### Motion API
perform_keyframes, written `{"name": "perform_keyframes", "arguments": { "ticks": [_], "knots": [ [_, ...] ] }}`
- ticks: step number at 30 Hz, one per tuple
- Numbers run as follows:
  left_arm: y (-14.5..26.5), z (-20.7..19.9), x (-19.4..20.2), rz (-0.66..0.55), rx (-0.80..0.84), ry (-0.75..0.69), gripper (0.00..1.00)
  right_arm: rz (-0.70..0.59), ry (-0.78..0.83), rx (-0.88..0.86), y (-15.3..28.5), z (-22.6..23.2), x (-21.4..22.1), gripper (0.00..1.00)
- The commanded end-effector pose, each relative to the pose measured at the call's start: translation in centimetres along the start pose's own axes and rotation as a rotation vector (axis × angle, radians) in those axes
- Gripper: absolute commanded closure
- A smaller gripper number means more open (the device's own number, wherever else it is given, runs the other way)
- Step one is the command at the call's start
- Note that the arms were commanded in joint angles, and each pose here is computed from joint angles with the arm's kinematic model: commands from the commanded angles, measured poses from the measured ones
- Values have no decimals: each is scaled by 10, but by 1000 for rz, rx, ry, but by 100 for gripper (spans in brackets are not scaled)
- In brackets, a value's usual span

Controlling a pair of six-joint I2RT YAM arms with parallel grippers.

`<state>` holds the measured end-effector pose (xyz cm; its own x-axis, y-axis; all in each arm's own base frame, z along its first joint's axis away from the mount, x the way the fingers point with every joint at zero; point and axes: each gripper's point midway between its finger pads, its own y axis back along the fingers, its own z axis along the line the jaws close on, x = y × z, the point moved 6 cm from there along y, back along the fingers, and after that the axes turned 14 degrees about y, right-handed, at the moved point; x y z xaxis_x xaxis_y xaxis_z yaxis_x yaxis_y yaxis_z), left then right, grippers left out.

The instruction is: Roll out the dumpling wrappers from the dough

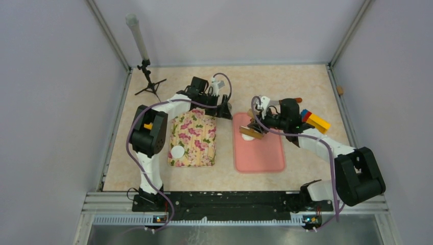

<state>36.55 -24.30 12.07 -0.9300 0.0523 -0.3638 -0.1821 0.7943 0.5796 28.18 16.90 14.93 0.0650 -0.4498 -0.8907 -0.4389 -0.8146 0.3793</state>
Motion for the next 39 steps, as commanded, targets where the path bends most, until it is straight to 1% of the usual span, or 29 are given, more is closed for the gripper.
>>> {"name": "perform_keyframes", "arguments": {
  "ticks": [1, 8, 12, 18, 20, 23, 26, 27, 29, 31, 34, 39],
  "knots": [
    [15, -20, -13, -52, 62, -49, 6, 167, -87, -109, 7, 29, 34, 100],
    [17, -22, -12, -51, 78, -45, 6, 201, -118, -112, 8, 32, 40, 100],
    [18, -24, -12, -55, 89, -46, 6, 216, -146, -142, 7, 36, 42, 100],
    [20, -25, -13, -59, 91, -43, 6, 200, -149, -141, 7, 35, 38, 100],
    [21, -25, -14, -62, 89, -44, 6, 151, -162, -129, 6, 32, 25, 100],
    [25, -25, -17, -75, 83, -52, 6, 38, -155, -67, 11, 16, -11, 100],
    [33, -23, -23, -95, 73, -68, 5, -146, -128, 28, 22, -6, -54, 100],
    [37, -23, -25, -101, 73, -75, 5, -188, -132, 43, 25, -9, -63, 100],
    [46, -22, -28, -104, 74, -85, 5, -244, -146, 57, 28, -15, -75, 100],
    [53, -23, -29, -102, 79, -105, 5, -267, -206, 81, 28, -21, -80, 100],
    [61, -22, -28, -89, 69, -132, 5, -239, -245, 152, 22, -29, -67, 100],
    [67, -18, -19, -59, 32, -142, 5, -82, -306, 281, 12, -33, -17, 100]
  ]
}}
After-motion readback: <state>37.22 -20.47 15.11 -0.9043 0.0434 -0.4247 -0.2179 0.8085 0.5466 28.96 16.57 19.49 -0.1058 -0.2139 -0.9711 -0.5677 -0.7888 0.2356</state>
